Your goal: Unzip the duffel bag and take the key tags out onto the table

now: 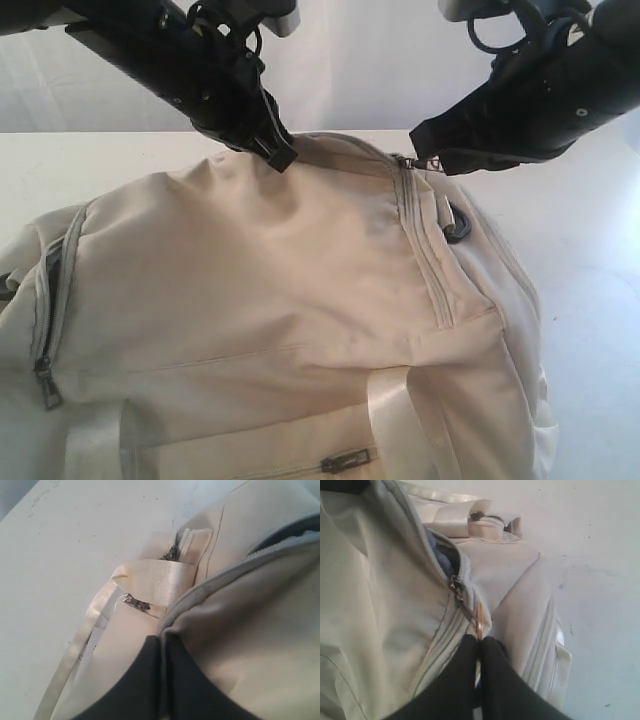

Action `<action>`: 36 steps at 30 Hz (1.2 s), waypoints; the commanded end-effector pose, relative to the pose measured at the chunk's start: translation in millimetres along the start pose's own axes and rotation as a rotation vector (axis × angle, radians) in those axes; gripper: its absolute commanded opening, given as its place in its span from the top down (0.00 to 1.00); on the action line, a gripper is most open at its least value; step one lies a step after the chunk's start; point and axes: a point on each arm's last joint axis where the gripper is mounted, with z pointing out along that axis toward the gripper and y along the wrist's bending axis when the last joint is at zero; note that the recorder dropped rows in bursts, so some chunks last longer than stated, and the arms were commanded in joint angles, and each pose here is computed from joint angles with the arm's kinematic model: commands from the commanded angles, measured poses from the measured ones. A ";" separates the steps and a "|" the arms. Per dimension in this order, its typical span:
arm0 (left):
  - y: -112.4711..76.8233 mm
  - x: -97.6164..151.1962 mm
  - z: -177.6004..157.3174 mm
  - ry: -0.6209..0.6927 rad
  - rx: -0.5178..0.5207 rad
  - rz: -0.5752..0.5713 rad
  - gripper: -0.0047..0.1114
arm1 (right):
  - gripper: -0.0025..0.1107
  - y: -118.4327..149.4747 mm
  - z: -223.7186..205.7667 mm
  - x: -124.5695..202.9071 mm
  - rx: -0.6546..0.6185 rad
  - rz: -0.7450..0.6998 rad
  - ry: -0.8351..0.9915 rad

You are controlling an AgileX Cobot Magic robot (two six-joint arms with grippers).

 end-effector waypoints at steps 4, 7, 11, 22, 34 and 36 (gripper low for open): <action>-3.2 4.1 -8.5 0.043 0.071 -0.007 0.96 | 0.98 -1.4 -6.9 11.2 0.014 -0.027 0.056; -17.6 4.3 -10.7 0.042 0.232 0.025 0.96 | 0.98 -0.7 -2.4 10.8 0.002 -0.006 0.022; -25.1 0.8 -17.6 0.009 0.307 0.018 0.96 | 0.98 0.1 3.8 11.3 -0.015 0.022 -0.005; -15.6 -8.6 -61.3 -0.124 0.227 -0.024 0.96 | 0.98 -2.3 25.9 18.7 -0.023 0.041 0.063; 6.3 -5.1 -63.1 -0.162 0.169 -0.107 0.96 | 0.98 7.9 -14.4 28.8 -0.064 0.026 0.079; 7.5 -5.0 -60.3 -0.162 0.164 -0.109 0.96 | 0.98 10.3 -25.5 35.5 -0.067 0.023 0.065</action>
